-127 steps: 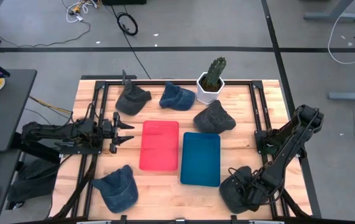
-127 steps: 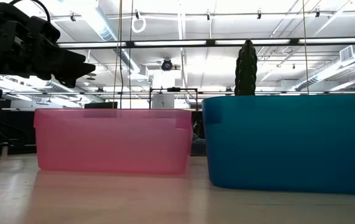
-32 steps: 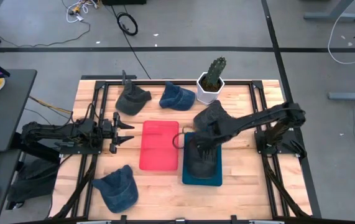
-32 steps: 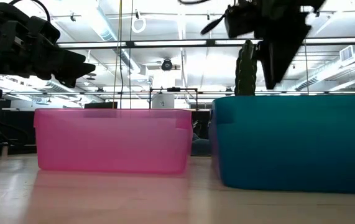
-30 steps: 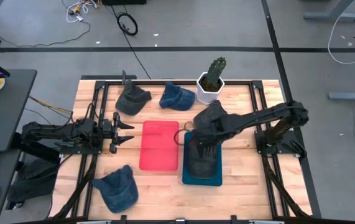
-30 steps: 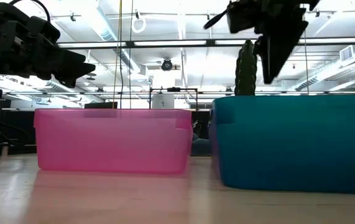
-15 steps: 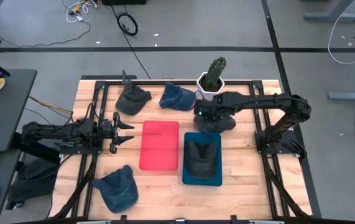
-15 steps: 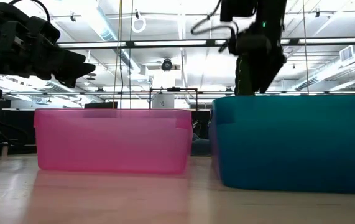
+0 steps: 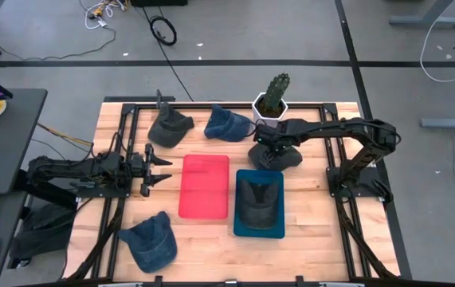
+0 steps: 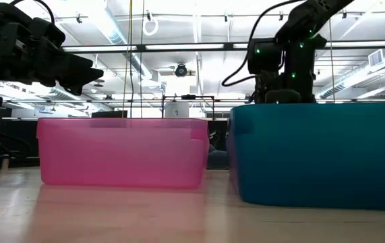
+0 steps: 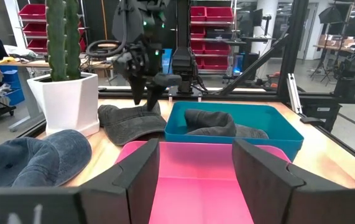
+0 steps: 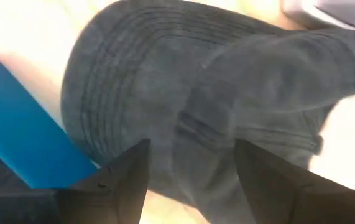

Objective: Pick & Place hat
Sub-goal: Put the right black cap into the blue bin

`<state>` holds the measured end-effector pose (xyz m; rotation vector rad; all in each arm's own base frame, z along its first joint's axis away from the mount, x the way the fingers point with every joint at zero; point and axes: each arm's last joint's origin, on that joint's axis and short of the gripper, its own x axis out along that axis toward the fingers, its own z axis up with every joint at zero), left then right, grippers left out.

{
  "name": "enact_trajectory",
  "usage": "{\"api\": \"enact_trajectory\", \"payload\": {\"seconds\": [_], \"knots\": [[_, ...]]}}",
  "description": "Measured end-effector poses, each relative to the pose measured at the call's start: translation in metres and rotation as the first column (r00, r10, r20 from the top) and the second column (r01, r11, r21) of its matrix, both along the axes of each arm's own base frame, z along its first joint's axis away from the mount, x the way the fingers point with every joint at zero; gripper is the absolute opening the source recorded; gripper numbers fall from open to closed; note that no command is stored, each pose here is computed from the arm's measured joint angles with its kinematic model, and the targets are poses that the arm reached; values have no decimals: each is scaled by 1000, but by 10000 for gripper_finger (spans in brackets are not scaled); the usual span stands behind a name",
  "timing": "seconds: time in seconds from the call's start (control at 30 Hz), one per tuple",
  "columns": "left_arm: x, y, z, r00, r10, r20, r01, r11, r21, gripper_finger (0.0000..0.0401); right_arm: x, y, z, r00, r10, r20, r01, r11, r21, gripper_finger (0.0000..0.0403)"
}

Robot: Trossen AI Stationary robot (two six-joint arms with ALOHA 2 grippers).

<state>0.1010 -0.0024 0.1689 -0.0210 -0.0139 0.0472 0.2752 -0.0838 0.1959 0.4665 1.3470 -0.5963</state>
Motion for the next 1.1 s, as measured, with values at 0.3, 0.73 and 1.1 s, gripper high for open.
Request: {"api": "enact_trajectory", "payload": {"seconds": [0.3, 0.73, 1.1], "knots": [[0, 0, 0, 1000, 0, 0, 0, 1000, 0, 206, 0, -3, -8, 999, 9, 37, -8, 1000, -18, 214], [0, 0, 0, 1000, 0, 0, 0, 1000, 0, 206, -4, -3, -9, 997, 77, -17, -77, 997, -24, 13], [0, 0, 0, 1000, 0, 0, 0, 1000, 0, 206, -32, 3, 33, 998, 68, 5, -67, 987, -145, 3]]}}
